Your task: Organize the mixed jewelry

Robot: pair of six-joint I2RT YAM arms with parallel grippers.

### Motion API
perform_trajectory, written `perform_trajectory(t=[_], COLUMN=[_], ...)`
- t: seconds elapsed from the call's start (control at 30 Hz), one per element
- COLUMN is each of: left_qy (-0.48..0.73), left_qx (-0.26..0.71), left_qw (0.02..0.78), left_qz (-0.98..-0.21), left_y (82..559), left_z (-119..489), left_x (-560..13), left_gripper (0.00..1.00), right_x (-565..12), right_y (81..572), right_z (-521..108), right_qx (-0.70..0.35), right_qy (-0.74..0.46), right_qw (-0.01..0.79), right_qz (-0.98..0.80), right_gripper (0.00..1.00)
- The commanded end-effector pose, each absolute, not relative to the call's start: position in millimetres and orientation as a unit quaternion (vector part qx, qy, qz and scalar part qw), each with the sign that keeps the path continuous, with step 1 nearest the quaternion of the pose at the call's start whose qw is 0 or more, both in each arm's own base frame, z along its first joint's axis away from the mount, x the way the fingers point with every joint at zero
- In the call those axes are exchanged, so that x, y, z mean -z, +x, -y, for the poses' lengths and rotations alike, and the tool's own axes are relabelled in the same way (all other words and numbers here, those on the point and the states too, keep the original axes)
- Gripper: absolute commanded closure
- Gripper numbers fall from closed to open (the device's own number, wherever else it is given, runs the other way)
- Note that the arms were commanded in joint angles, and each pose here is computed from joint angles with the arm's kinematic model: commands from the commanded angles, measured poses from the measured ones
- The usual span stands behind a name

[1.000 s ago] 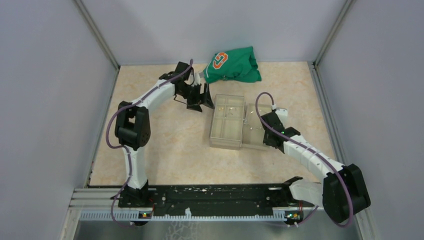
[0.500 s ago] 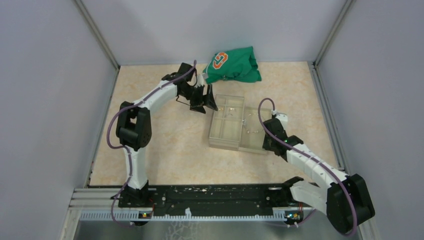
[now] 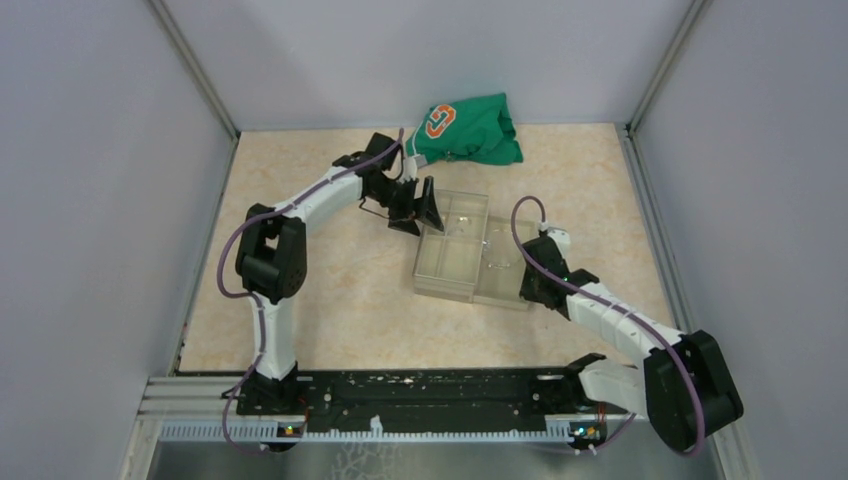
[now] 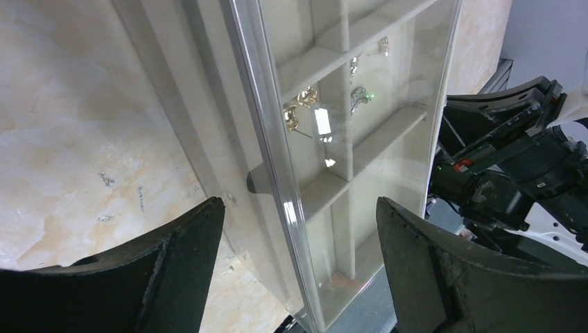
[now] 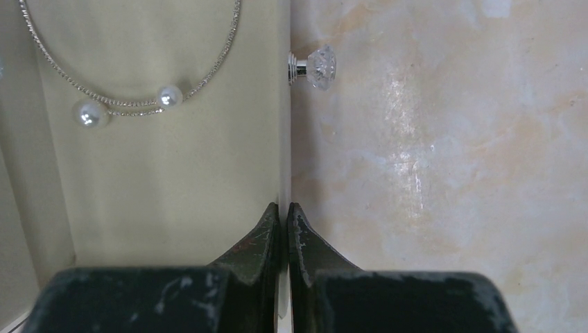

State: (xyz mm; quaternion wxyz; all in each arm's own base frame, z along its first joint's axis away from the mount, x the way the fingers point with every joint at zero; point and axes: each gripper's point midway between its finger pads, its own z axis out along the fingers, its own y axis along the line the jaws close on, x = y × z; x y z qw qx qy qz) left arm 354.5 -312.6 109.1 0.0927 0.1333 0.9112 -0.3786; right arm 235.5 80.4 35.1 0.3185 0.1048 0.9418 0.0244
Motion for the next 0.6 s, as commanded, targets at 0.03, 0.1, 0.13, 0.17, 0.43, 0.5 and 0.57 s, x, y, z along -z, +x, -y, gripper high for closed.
perform_trajectory(t=[0.03, 0.1, 0.13, 0.17, 0.43, 0.5, 0.57], left_qy=[0.139, 0.139, 0.139, 0.138, 0.140, 0.141, 0.142], left_qx=[0.398, 0.399, 0.398, 0.397, 0.401, 0.402, 0.404], left_qw=[0.100, 0.101, 0.101, 0.101, 0.101, 0.102, 0.103], left_qz=[-0.901, -0.901, -0.901, -0.902, -0.900, -0.899, -0.898], left_y=[349, 349, 349, 349, 350, 350, 351], left_z=[320, 320, 320, 319, 321, 322, 323], left_x=[-120, -120, -120, -119, -120, -122, -122], left_gripper=[0.14, 0.14, 0.14, 0.14, 0.14, 0.14, 0.14], right_x=[-43, -43, -43, -44, -47, -50, -55], right_y=[253, 253, 252, 253, 253, 254, 256], right_z=[-87, -82, -81, -81, -81, -85, -88], right_qx=[-0.034, -0.020, -0.019, -0.018, -0.016, -0.019, -0.022], right_qy=[0.128, 0.127, 0.123, 0.121, 0.108, 0.098, 0.090], right_qw=[0.346, 0.350, 0.352, 0.354, 0.360, 0.365, 0.373], right_qz=[-0.929, -0.928, -0.928, -0.927, -0.927, -0.926, -0.923], right_gripper=[1.00, 1.00, 1.00, 1.00, 1.00, 1.00, 1.00])
